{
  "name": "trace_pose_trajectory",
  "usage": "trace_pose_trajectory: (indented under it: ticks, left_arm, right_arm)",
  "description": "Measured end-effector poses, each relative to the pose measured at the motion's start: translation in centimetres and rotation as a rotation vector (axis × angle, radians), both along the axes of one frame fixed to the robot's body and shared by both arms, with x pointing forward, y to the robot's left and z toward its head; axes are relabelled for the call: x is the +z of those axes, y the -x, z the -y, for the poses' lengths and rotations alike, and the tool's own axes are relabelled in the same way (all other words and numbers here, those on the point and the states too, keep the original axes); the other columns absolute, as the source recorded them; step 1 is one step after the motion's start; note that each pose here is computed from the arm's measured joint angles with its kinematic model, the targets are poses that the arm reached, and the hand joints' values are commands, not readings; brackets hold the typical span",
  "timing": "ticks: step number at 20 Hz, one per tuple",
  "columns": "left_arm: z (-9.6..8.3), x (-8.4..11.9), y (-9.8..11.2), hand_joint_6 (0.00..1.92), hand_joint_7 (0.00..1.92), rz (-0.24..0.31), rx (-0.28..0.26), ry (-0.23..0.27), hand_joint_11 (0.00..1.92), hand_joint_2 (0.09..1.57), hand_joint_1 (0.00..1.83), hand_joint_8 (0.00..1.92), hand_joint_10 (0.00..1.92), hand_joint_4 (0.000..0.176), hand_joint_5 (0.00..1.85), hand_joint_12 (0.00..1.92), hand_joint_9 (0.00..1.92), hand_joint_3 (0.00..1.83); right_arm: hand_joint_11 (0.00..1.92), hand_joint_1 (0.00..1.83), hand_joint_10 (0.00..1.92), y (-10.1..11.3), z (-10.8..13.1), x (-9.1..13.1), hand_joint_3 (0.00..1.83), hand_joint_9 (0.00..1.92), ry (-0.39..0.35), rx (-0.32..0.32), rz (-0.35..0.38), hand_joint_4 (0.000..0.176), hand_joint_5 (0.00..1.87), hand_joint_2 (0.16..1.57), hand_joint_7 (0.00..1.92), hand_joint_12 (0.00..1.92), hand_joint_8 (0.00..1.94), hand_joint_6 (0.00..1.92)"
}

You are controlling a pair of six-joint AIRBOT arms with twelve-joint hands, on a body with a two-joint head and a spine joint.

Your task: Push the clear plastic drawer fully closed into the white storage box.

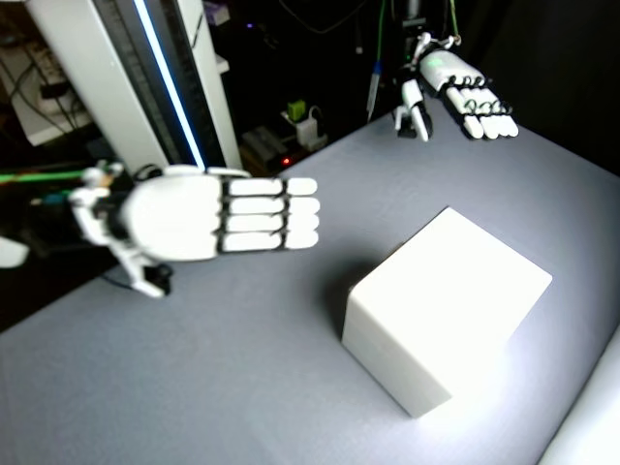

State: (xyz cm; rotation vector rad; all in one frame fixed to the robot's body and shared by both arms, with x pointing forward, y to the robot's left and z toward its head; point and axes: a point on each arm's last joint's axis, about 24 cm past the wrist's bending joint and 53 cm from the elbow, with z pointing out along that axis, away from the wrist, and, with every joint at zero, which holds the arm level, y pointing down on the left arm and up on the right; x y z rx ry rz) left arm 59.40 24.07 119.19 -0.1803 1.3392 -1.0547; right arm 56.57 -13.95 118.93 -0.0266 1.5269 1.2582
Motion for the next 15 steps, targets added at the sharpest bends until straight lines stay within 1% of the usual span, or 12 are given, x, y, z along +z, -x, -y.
trace_pose_trajectory:
  ticks: [1, 2, 4, 5, 6, 7, 8, 9, 10, 11, 14, 15]
  left_arm:
    - [0.0, 0.1, 0.0, 0.00, 0.00, 0.003, -0.001, 0.002, 0.00, 1.43, 0.48, 0.00, 0.00, 0.016, 0.00, 0.00, 0.00, 0.00]
    - [0.0, 0.2, 0.1, 0.00, 0.00, 0.010, -0.002, 0.005, 0.00, 1.42, 0.41, 0.00, 0.00, 0.015, 0.00, 0.00, 0.00, 0.00]
    - [-0.1, 0.5, 0.1, 0.00, 0.00, 0.016, 0.006, 0.013, 0.00, 1.39, 0.22, 0.00, 0.00, 0.061, 0.00, 0.00, 0.00, 0.00]
    - [-0.3, 0.6, 0.2, 0.00, 0.00, 0.022, 0.016, 0.019, 0.00, 1.37, 0.09, 0.00, 0.00, 0.074, 0.00, 0.00, 0.00, 0.00]
    - [-0.3, 0.9, 0.3, 0.00, 0.00, 0.033, 0.015, 0.024, 0.00, 1.37, 0.09, 0.00, 0.00, 0.074, 0.00, 0.00, 0.00, 0.00]
    - [-0.3, 1.3, 0.5, 0.00, 0.00, 0.050, 0.011, 0.030, 0.00, 1.36, 0.08, 0.00, 0.00, 0.091, 0.00, 0.00, 0.00, 0.00]
    - [-0.3, 1.5, 0.5, 0.00, 0.00, 0.057, 0.012, 0.034, 0.00, 1.36, 0.08, 0.00, 0.00, 0.091, 0.00, 0.00, 0.00, 0.00]
    - [-0.5, 1.8, 0.6, 0.00, 0.00, 0.067, 0.015, 0.038, 0.00, 1.33, 0.15, 0.00, 0.00, 0.116, 0.00, 0.00, 0.00, 0.00]
    - [-0.6, 2.0, 0.5, 0.00, 0.00, 0.074, 0.019, 0.029, 0.00, 1.33, 0.15, 0.00, 0.00, 0.116, 0.00, 0.00, 0.00, 0.00]
    - [-0.9, 2.5, 0.5, 0.00, 0.00, 0.087, 0.026, 0.024, 0.00, 1.39, 0.09, 0.00, 0.00, 0.151, 0.00, 0.00, 0.00, 0.01]
    - [-0.7, 3.7, 0.3, 0.00, 0.00, 0.123, 0.032, 0.047, 0.00, 1.33, 0.20, 0.00, 0.00, 0.140, 0.00, 0.00, 0.00, 0.00]
    - [0.1, 4.7, 0.4, 0.00, 0.00, 0.156, 0.009, 0.062, 0.00, 1.38, 0.50, 0.00, 0.00, 0.130, 0.00, 0.00, 0.00, 0.00]
  right_arm:
    - [0.00, 0.07, 0.00, -0.2, 1.4, 0.0, 0.00, 0.00, 0.002, -0.046, 0.003, 0.000, 0.00, 1.40, 0.00, 0.00, 0.00, 0.00]
    - [0.00, 0.11, 0.00, -0.3, 3.5, 0.1, 0.01, 0.00, 0.000, -0.109, 0.011, 0.000, 0.00, 1.41, 0.00, 0.00, 0.00, 0.00]
    - [0.00, 0.14, 0.00, -1.0, 7.2, 0.5, 0.00, 0.00, -0.013, -0.238, 0.023, 0.000, 0.00, 1.39, 0.00, 0.00, 0.00, 0.00]
    - [0.00, 0.17, 0.00, -1.3, 8.2, 1.2, 0.00, 0.00, -0.031, -0.281, 0.041, 0.024, 0.00, 1.38, 0.00, 0.00, 0.00, 0.00]
    - [0.00, 0.17, 0.00, -1.3, 8.8, 2.2, 0.00, 0.00, -0.043, -0.302, 0.074, 0.024, 0.00, 1.38, 0.00, 0.00, 0.00, 0.00]
    - [0.00, 0.19, 0.00, -1.2, 9.2, 3.3, 0.00, 0.00, -0.055, -0.311, 0.114, 0.065, 0.00, 1.35, 0.00, 0.00, 0.00, 0.00]
    - [0.00, 0.19, 0.00, -1.1, 9.3, 3.7, 0.00, 0.00, -0.062, -0.316, 0.131, 0.065, 0.00, 1.35, 0.00, 0.00, 0.00, 0.00]
    - [0.00, 0.25, 0.00, -1.0, 9.5, 4.3, 0.00, 0.00, -0.069, -0.318, 0.149, 0.040, 0.00, 1.33, 0.00, 0.00, 0.00, 0.00]
    - [0.00, 0.25, 0.00, -0.9, 9.6, 4.6, 0.00, 0.00, -0.071, -0.320, 0.160, 0.040, 0.00, 1.33, 0.00, 0.00, 0.00, 0.00]
    - [0.00, 0.32, 0.00, -0.9, 10.0, 5.4, 0.00, 0.00, -0.079, -0.326, 0.183, 0.000, 0.00, 1.34, 0.00, 0.00, 0.00, 0.00]
    - [0.00, 0.37, 0.00, -0.5, 11.1, 7.8, 0.01, 0.00, -0.108, -0.348, 0.259, 0.022, 0.00, 1.37, 0.00, 0.00, 0.00, 0.00]
    - [0.00, 0.35, 0.00, -0.2, 11.3, 8.6, 0.00, 0.00, -0.119, -0.354, 0.278, 0.045, 0.00, 1.31, 0.00, 0.00, 0.00, 0.00]
